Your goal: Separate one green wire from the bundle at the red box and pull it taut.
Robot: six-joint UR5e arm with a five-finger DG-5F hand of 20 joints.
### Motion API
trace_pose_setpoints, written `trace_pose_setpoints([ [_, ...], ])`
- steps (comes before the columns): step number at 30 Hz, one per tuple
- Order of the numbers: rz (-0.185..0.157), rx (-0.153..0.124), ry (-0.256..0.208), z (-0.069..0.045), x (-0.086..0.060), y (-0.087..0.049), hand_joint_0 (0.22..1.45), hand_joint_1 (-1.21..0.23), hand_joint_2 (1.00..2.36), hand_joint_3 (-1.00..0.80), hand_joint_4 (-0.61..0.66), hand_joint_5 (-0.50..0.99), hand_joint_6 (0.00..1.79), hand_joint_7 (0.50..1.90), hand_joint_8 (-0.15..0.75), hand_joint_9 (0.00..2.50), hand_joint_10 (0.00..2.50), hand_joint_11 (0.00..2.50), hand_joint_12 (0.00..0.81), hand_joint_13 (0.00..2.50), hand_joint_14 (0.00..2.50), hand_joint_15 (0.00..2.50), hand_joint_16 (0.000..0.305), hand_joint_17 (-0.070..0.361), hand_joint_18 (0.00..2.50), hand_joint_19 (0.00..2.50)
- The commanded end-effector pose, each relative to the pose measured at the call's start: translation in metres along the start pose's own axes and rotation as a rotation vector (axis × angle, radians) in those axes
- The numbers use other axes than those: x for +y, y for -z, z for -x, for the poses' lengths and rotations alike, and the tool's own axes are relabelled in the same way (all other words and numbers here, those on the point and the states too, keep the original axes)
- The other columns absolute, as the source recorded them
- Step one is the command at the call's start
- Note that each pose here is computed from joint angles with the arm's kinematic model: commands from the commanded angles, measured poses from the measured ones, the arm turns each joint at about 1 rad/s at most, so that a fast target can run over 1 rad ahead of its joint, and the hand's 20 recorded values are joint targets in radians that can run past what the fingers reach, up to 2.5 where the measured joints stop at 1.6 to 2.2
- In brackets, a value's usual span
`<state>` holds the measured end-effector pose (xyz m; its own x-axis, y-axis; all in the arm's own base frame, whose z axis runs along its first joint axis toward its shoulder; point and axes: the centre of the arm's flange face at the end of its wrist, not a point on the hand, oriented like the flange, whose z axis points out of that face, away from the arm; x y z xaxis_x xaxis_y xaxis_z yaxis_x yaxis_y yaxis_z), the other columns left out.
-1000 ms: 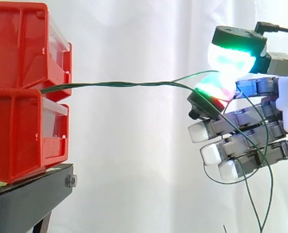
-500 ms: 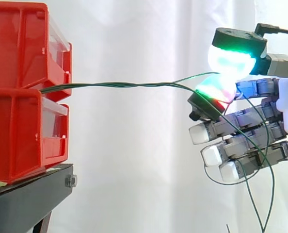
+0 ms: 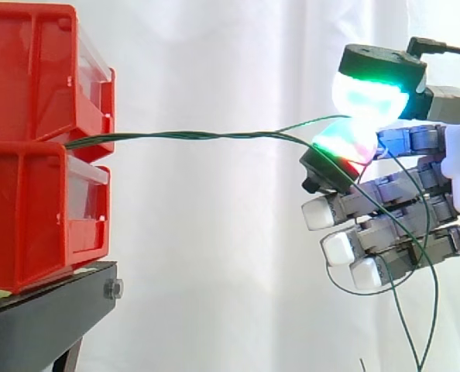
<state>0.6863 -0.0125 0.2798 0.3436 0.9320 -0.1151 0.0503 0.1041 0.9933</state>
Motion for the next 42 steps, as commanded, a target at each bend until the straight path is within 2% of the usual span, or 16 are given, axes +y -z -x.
trace_pose_setpoints([
  [1,0.000,0.000,0.000,-0.0001,-0.0001,0.0000,0.63,-0.75,1.02,-0.07,-0.06,-0.16,0.91,1.11,0.247,0.79,0.02,0.48,0.356,0.78,0.02,0.49,0.049,0.110,0.65,0.50],
  [16,0.000,0.000,0.000,-0.0001,-0.0001,0.0000,0.62,-0.75,1.02,-0.06,-0.06,-0.16,0.91,1.11,0.247,0.78,0.02,0.48,0.358,0.77,0.02,0.47,0.049,0.110,0.66,0.50],
  [23,0.001,0.000,-0.001,0.0002,0.0009,0.0002,0.63,-0.75,1.02,-0.07,-0.06,-0.16,0.91,1.11,0.247,0.80,0.02,0.49,0.364,0.69,0.02,0.43,0.048,0.108,0.60,0.45],
  [25,0.000,0.000,0.000,-0.0001,-0.0001,0.0000,0.63,-0.75,1.02,-0.07,-0.07,-0.16,0.91,1.11,0.244,0.79,0.02,0.47,0.364,0.66,0.01,0.40,0.048,0.108,0.58,0.44],
  [32,0.000,0.000,0.000,-0.0001,-0.0001,0.0000,0.63,-0.75,1.02,-0.07,-0.07,-0.16,0.91,1.12,0.225,0.55,0.01,0.17,0.352,0.55,0.01,0.26,0.047,0.106,0.53,0.38],
  [42,0.001,0.000,-0.001,0.0002,0.0009,0.0002,0.62,-0.75,1.02,-0.07,-0.07,-0.16,0.91,1.13,0.231,0.57,0.01,0.21,0.354,0.55,0.01,0.28,0.047,0.106,0.51,0.38],
])
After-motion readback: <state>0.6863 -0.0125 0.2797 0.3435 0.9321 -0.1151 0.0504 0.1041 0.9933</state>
